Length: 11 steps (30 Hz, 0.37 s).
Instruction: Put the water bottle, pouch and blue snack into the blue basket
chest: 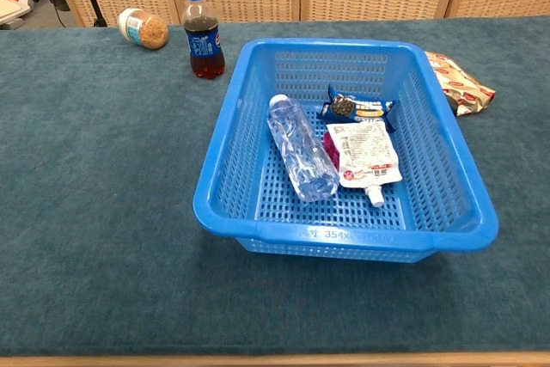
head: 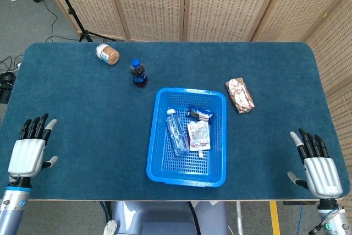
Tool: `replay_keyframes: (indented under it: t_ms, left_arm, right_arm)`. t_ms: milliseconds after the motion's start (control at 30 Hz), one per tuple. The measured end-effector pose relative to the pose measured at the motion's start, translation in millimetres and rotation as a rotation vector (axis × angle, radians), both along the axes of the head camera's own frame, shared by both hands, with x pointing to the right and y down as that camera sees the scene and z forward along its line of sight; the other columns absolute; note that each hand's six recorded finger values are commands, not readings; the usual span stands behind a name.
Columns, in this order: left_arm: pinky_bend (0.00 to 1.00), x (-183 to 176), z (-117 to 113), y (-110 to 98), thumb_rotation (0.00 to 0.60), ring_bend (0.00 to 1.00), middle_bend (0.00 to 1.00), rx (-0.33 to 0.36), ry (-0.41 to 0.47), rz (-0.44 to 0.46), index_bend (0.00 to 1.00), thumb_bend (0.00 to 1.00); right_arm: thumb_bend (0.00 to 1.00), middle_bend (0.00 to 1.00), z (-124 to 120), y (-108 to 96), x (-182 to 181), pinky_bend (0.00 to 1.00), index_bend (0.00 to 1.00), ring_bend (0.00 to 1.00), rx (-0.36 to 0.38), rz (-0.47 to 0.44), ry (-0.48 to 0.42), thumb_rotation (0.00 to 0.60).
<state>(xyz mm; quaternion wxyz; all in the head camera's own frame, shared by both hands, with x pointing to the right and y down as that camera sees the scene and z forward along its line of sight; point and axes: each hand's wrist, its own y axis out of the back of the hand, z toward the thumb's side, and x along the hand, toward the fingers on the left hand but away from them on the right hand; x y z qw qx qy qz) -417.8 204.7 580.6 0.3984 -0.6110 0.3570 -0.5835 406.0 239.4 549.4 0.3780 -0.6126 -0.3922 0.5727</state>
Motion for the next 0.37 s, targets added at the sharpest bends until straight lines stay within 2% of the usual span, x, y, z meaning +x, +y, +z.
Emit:
replay_keyframes:
  t_ms: [367]
  left_arm:
    - [0.00, -16.3, -11.2, -0.8, 0.600, 0.00, 0.00, 0.091, 0.037, -0.046, 0.02, 0.05]
  right_arm:
    - [0.16, 0.00, 14.5, 4.5, -10.8, 0.00, 0.01, 0.00, -0.051, -0.032, -0.002, 0.600]
